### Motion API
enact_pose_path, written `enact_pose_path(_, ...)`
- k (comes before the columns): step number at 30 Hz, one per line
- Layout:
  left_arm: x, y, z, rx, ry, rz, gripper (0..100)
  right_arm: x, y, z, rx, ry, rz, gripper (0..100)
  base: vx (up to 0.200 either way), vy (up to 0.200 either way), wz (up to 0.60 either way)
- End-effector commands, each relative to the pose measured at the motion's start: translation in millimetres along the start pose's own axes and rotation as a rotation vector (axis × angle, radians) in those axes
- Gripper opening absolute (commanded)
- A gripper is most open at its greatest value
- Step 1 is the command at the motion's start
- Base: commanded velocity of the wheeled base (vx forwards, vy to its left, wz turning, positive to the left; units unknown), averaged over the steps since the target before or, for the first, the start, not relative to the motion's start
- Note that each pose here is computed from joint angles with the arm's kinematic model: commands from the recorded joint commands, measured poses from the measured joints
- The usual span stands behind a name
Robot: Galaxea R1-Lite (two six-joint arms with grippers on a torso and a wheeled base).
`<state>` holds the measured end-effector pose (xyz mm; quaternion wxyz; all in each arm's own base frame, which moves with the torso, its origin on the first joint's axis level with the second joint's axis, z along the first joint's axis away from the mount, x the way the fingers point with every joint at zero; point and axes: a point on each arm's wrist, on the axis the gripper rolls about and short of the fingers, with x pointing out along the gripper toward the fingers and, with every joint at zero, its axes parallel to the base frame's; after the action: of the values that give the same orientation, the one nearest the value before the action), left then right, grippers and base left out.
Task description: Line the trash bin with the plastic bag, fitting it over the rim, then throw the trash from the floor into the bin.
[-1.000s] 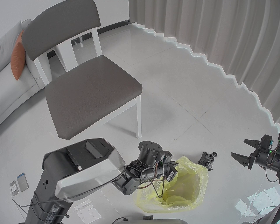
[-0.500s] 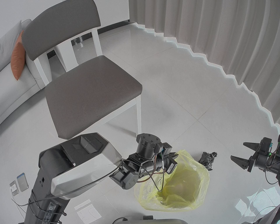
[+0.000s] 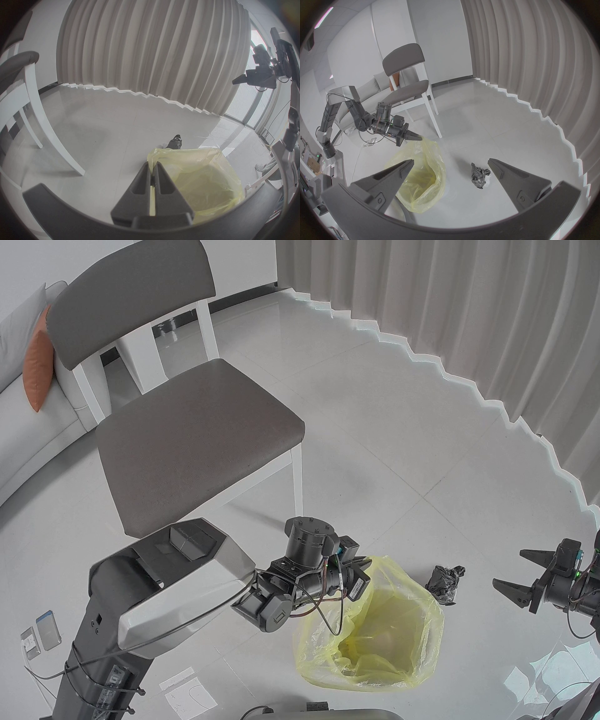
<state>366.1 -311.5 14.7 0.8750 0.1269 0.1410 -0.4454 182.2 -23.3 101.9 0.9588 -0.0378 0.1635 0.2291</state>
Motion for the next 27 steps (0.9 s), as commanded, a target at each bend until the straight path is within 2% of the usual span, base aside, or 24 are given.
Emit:
enact_pose_path(1,12.0,5.5,-10.3,-0.007,0.018,0.006,0,-0.3,0.9,-2.7,0.000,0.009,0.003,100,0.000,0.000,0.00)
enact_pose_path(15,36.1,-11.0,-37.3,-0.008,0.072,-0.036,0,0.0,1.7,-6.5,0.008,0.025,0.007,100,0.000,0.000,0.00)
enact_pose_path(20,40.8,-28.5,-38.5,-0.002,0.075,-0.069,0,-0.5,2.3,-7.7,0.007,0.030,0.009,100,0.000,0.000,0.00)
enact_pose_path(27,45.8,-29.4,-39.7,0.000,0.068,-0.069,0,-1.1,3.2,-8.2,0.007,0.030,0.010,100,0.000,0.000,0.00)
